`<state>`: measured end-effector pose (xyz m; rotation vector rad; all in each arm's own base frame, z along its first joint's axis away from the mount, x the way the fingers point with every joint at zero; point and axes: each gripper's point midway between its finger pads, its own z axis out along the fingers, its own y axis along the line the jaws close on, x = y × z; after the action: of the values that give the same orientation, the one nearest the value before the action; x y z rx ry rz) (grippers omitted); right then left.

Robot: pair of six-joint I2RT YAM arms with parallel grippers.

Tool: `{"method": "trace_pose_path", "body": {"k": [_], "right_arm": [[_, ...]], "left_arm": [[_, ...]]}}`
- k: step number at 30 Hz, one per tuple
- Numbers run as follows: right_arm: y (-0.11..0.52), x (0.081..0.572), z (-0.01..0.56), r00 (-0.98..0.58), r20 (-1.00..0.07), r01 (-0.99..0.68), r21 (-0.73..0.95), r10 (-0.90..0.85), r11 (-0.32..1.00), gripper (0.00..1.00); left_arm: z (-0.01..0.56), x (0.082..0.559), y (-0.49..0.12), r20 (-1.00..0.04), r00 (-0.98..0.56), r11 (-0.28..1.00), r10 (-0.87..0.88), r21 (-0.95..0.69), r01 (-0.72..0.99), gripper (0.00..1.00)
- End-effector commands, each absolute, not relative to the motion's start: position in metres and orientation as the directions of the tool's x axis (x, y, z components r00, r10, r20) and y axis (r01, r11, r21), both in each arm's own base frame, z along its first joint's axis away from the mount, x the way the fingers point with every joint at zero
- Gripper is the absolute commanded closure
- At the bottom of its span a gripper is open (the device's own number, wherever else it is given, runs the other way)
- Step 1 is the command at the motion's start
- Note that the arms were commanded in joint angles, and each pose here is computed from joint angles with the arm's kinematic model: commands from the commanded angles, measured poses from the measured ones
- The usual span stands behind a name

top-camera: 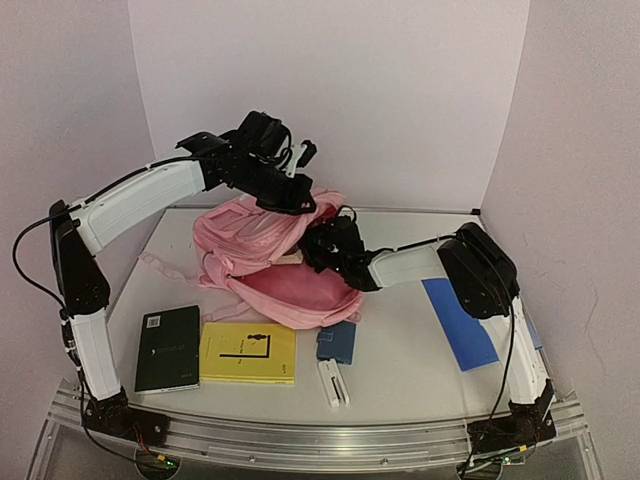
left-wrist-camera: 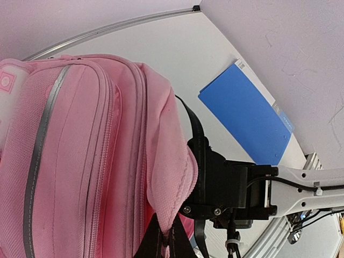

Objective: Pack the student bag
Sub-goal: Place the book in the student bag.

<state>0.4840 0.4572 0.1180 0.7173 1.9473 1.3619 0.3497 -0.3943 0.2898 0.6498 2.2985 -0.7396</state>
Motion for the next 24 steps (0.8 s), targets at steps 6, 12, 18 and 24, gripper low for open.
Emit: {"method": "trace_pose_path", "body": {"k": [6,12,18,24], "right_arm": [[0.433,0.481,0.187,-0.558,-0.333,-0.019,0.921,0.760,0.390,0.33],[0.403,0.447,0.215,-0.578,-0.440,-0.059,0.862,0.687,0.503,0.22],[0.359,0.399,0.236,-0.606,-0.562,-0.142,0.772,0.563,0.619,0.03],[0.250,0.389,0.197,-0.628,-0.643,0.020,0.550,0.438,0.835,0.02]], "left_arm": [[0.352,0.365,-0.369,-0.778,-0.624,0.710,0.075,-0.397,0.581,1.00],[0.336,0.380,-0.344,-0.754,-0.653,0.762,0.070,-0.382,0.523,1.00],[0.307,0.402,-0.314,-0.714,-0.699,0.817,0.034,-0.383,0.431,1.00],[0.278,0.407,-0.293,-0.674,-0.738,0.845,0.004,-0.392,0.363,0.97]]}}
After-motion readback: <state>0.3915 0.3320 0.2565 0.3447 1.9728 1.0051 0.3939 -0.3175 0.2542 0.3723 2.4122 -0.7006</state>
